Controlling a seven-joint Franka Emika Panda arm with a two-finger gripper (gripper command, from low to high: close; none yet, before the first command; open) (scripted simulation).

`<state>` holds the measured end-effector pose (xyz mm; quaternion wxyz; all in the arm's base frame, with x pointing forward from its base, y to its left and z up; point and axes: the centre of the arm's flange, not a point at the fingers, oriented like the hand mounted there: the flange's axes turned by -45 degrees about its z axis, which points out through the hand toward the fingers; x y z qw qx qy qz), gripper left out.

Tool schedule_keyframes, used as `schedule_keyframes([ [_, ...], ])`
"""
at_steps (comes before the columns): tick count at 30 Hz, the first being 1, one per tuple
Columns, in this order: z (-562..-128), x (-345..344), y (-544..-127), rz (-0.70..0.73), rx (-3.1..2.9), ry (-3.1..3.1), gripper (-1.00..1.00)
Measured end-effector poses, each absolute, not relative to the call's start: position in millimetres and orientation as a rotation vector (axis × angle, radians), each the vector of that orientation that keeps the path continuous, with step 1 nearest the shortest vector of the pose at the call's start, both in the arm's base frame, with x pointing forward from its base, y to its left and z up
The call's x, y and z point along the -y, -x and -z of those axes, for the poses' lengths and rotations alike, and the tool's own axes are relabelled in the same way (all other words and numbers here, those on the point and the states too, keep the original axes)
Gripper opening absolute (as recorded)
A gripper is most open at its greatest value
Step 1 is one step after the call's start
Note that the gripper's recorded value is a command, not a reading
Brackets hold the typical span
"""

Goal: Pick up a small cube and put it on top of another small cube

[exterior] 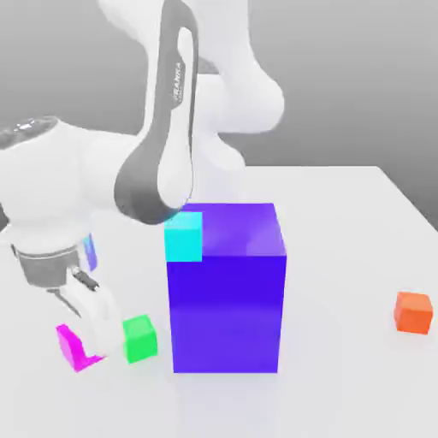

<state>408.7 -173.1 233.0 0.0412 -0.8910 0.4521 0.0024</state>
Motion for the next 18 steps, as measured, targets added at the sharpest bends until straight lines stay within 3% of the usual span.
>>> schedule_keyframes([
  [8, -243, 138, -335, -0.001, -1.810, 2.553, -1.00],
  [15, -187, 135, -329, 0.003, -1.852, 2.538, -1.00],
  [16, -181, 135, -328, 0.003, -1.851, 2.538, 1.00],
  [18, -181, 135, -328, 0.003, -1.851, 2.538, 1.00],
])
